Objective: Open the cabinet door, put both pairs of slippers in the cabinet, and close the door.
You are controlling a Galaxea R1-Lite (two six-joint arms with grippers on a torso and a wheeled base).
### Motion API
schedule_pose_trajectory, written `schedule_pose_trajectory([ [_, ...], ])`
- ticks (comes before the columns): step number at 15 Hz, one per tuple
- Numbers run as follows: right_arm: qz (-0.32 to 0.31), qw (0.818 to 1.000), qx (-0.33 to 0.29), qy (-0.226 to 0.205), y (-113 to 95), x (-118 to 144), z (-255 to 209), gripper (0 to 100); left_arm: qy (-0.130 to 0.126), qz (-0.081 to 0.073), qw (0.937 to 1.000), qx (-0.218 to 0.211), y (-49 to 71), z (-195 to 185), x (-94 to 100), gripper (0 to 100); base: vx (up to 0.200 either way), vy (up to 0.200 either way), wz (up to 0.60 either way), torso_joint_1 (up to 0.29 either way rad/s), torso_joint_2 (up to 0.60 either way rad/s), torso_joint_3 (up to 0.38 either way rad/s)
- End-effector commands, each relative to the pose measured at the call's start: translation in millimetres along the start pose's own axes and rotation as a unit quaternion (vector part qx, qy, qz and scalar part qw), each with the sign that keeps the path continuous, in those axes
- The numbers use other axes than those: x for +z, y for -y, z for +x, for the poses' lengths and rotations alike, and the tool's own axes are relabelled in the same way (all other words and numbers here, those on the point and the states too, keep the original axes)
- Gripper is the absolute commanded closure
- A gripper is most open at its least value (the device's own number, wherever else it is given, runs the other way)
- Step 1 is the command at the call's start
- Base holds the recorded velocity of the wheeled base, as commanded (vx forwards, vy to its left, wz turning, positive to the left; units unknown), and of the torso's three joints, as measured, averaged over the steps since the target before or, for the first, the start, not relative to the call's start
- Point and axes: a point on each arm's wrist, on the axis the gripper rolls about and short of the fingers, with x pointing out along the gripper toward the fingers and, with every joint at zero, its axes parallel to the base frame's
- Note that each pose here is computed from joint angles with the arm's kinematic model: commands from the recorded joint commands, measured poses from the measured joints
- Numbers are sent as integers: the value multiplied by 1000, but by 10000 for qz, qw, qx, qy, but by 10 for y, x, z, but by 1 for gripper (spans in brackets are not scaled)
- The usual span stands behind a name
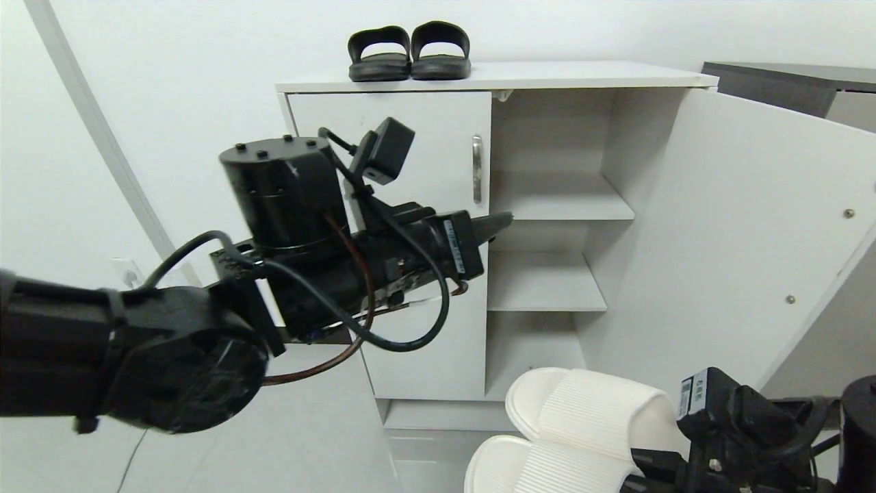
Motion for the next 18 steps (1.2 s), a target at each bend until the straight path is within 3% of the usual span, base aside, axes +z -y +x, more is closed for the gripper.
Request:
schedule_pose_trajectory([
  [1,22,10000,-26,-44,15,-5,33,100,123,161,9990,410,-16,-654,77,100,0,0,0,0,0,0],
  [3,31,10000,-56,-23,28,8,35,100,109,197,9966,790,-23,-1104,-4,100,0,0,0,0,0,0],
  [6,54,9999,-119,43,50,37,25,100,206,200,9878,1534,87,-1795,-121,100,0,0,0,0,0,0],
  [9,63,9998,-157,65,64,49,26,100,68,424,9654,2571,246,-2386,-270,100,0,0,0,0,0,0],
  [12,99,9997,-202,-6,95,33,61,100,321,678,9487,3073,491,-2837,-440,100,0,0,0,0,0,0],
  [13,104,9997,-207,-37,99,26,78,100,275,813,9309,3550,547,-3016,-587,100,0,0,0,0,0,0],
  [14,97,9997,-214,-45,99,22,77,100,264,951,9200,3793,582,-3131,-693,100,0,0,0,0,0,0],
  [15,96,9997,-222,-45,99,22,77,100,194,1056,9138,3918,590,-3214,-823,100,0,0,0,0,0,0],
  [16,89,9997,-221,-53,99,19,80,100,144,1136,8999,4209,561,-3282,-1043,100,0,0,0,0,0,0],
  [18,99,9996,-244,-54,103,19,80,100,98,1356,8787,4577,518,-3333,-1294,100,0,0,0,0,0,0],
])
